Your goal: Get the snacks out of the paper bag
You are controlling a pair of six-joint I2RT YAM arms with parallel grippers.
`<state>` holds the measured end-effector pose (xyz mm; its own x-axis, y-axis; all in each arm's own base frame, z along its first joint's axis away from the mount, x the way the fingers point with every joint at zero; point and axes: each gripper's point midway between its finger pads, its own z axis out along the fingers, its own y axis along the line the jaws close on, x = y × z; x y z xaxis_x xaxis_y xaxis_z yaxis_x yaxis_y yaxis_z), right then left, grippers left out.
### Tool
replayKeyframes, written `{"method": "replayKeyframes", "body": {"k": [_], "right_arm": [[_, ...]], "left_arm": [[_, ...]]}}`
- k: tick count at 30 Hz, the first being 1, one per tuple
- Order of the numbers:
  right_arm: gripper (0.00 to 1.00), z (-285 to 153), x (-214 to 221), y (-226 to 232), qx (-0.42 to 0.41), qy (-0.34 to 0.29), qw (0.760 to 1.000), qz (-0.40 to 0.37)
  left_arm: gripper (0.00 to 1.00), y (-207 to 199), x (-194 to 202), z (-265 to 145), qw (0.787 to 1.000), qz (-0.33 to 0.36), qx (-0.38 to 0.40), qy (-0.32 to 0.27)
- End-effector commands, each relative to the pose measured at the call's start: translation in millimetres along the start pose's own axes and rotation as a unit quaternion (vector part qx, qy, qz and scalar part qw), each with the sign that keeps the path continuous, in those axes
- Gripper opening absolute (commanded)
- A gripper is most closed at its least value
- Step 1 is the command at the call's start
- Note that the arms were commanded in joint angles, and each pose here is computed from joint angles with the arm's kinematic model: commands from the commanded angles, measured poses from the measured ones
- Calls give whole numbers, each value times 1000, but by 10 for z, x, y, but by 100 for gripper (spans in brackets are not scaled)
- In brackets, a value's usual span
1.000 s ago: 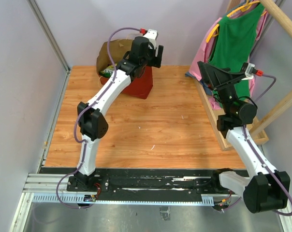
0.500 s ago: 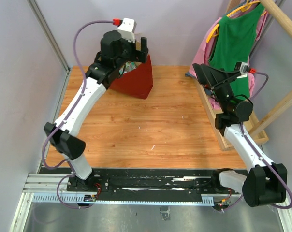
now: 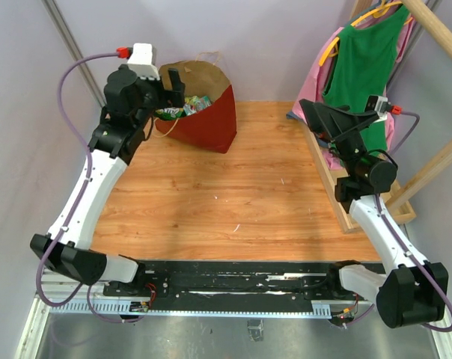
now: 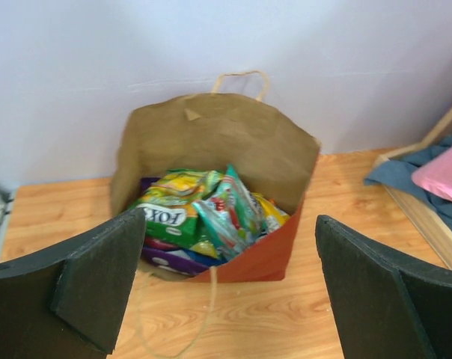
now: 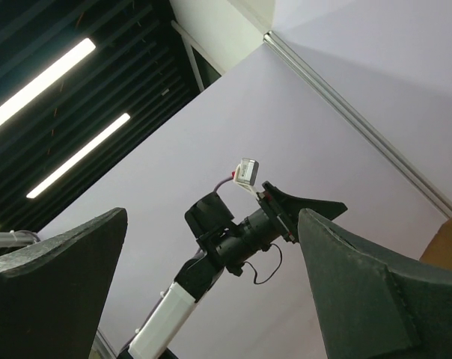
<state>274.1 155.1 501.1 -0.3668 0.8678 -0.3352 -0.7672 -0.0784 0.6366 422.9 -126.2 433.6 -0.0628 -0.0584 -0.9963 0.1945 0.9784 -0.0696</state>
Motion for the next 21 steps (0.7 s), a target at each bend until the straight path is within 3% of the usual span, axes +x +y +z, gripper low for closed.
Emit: {"method": "replayKeyframes", "body": {"k": [1,6,9,11,14,17,21], "right_arm": [[98,60,60,429,-73,27,996,-37],[99,20,145,-34,2,46,998,-47],[99,44,383,-586,116,129,978,-117],[99,32,595,-894,197,185,944,-190],[98,69,758,-1187,275,248,872,-320],[99,243,817,-1400,311,283,839,-346],[99,296,948,-1875,376,348,773,-373]], "left_arm": [[100,267,-286,-231,998,-22,-34,-46],[100,380,-296,-353,997,-29,-44,-58],[100,641,-283,-315,995,-53,-64,-50],[100,864,-181,-232,994,-80,-73,-13],[100,1176,-66,-116,989,-88,-117,11],[100,1379,132,55,984,-80,-153,43],[100,1508,429,435,983,-51,-156,77]]}}
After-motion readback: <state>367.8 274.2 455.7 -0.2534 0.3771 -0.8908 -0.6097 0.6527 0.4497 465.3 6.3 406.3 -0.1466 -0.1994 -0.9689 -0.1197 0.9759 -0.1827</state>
